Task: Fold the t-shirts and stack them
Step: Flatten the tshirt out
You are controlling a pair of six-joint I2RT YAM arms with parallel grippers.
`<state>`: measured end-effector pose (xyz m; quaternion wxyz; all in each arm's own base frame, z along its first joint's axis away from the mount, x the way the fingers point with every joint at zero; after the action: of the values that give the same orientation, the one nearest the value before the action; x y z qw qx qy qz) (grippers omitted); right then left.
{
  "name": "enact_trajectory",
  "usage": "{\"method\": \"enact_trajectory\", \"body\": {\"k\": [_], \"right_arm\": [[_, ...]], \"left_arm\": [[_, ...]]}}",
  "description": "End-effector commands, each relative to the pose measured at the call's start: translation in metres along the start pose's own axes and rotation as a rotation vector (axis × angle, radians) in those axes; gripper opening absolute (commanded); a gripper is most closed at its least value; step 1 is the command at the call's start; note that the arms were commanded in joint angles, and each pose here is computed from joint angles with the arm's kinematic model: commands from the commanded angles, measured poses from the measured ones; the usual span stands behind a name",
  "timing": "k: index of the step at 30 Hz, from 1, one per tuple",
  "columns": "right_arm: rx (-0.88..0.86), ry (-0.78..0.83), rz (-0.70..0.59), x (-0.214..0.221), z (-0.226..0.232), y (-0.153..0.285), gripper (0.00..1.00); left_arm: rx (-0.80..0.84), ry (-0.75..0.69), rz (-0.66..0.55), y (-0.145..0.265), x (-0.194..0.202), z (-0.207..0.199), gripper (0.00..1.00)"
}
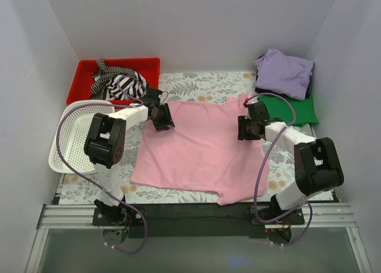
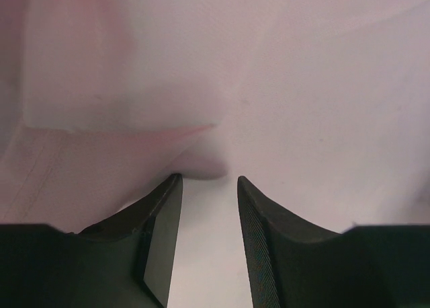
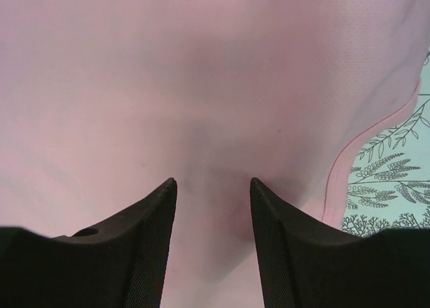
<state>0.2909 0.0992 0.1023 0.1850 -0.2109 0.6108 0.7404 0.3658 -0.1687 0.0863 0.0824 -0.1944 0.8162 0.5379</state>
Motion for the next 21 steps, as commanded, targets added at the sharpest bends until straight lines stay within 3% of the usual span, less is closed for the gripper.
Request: {"method": "enact_trajectory", "body": {"k": [1,5,14,18,21], "right_arm": [[0.087,-0.030,0.078,0.016,-0.011,-0.008,0.54],[0.203,-0.031,0.121,0.028,-0.028,-0.011,0.56],[0.324,-0.005,0.177,0.038,-0.047,-0.019,0.61],[0.368,0.003,0.170,0.036,-0.053,-0.016,0.61],[0.278,-0.003,0.061,0.019,-0.043,-0.001,0.61]], "left_arm": [[-0.272,0.030,-0.015,-0.013,0.000,0.037,0.38],[-0.347,0.074,0.032,-0.007,0.013,0.065,0.38],[-0.280,0.174,0.122,0.032,0.066,0.062,0.37],[-0.290,0.151,0.117,0.050,0.087,0.052,0.38],[-0.273,0.132,0.084,0.061,0.084,0.045,0.38]]}}
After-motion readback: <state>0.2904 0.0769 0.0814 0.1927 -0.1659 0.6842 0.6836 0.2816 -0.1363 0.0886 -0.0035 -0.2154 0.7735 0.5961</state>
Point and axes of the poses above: each gripper's point midway between its finger pads, its own y axis back along the fingers, its own z axis along the line the jaws close on, x = y × z, the point moved 7 cm from there along y, back along the fingers, and after that the axes turned 3 degrees about -y, right-handed, at the moved point
